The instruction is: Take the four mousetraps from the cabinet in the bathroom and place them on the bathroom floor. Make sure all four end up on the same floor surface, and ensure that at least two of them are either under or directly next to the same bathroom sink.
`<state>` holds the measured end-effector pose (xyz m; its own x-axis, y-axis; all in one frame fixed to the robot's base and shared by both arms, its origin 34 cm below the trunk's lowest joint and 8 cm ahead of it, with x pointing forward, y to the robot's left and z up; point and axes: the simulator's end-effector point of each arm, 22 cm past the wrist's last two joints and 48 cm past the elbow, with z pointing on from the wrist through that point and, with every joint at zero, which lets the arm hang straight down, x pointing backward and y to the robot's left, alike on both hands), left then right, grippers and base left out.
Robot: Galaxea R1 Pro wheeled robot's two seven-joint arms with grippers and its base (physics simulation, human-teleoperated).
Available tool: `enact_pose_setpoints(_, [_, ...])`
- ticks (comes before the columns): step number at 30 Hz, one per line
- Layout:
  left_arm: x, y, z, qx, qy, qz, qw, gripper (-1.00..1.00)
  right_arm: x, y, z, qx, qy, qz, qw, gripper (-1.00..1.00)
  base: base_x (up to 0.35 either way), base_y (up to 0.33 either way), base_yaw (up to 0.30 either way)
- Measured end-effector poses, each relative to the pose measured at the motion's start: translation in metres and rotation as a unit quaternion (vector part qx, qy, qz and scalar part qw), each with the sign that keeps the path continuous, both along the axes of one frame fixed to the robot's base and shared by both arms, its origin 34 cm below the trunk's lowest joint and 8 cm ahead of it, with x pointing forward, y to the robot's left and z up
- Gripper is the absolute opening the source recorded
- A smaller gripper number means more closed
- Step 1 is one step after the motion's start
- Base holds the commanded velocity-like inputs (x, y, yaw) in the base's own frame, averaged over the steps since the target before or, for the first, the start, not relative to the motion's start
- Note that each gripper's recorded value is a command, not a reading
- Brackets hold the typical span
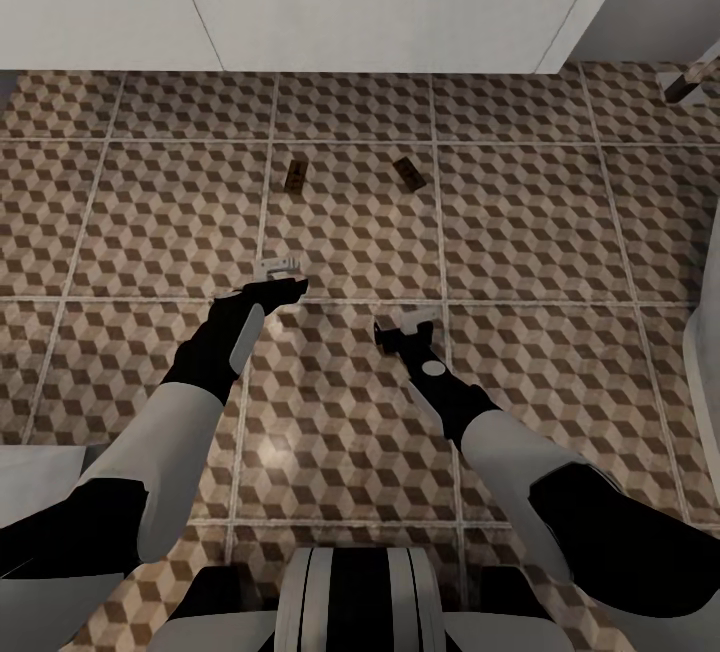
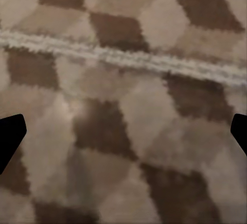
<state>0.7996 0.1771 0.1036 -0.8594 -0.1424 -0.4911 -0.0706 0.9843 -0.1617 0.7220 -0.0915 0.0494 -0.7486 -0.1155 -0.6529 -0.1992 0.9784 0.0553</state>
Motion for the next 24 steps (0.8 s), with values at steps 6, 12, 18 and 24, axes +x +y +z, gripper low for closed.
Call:
enact_pose_setpoints(6, [0.001, 0.001, 0.001, 0.000, -0.001, 0.000, 1.0000, 1.00, -0.003, -0.001, -0.002, -0.001, 0.003, 0.001, 1.0000, 1.00, 0.000, 0.000, 0.000])
enact_pose_setpoints(12, [0.003, 0.003, 0.004, 0.002, -0.004, 0.000, 1.0000, 1.00, -0.001, -0.001, 0.000, -0.002, 0.002, 0.001, 1.0000, 1.00, 0.000, 0.000, 0.000])
enact_pose_setpoints(18, [0.012, 0.004, 0.022, 0.003, -0.016, 0.000, 0.9999, 1.00, 0.009, -0.001, 0.017, -0.002, -0.011, 0.001, 0.9999, 1.00, 0.000, 0.000, 0.000])
enact_pose_setpoints(24, [0.021, 0.005, 0.040, 0.004, -0.029, 0.000, 0.9996, 1.00, 0.020, -0.001, 0.033, -0.002, -0.023, 0.000, 0.9997, 1.00, 0.000, 0.000, 0.000])
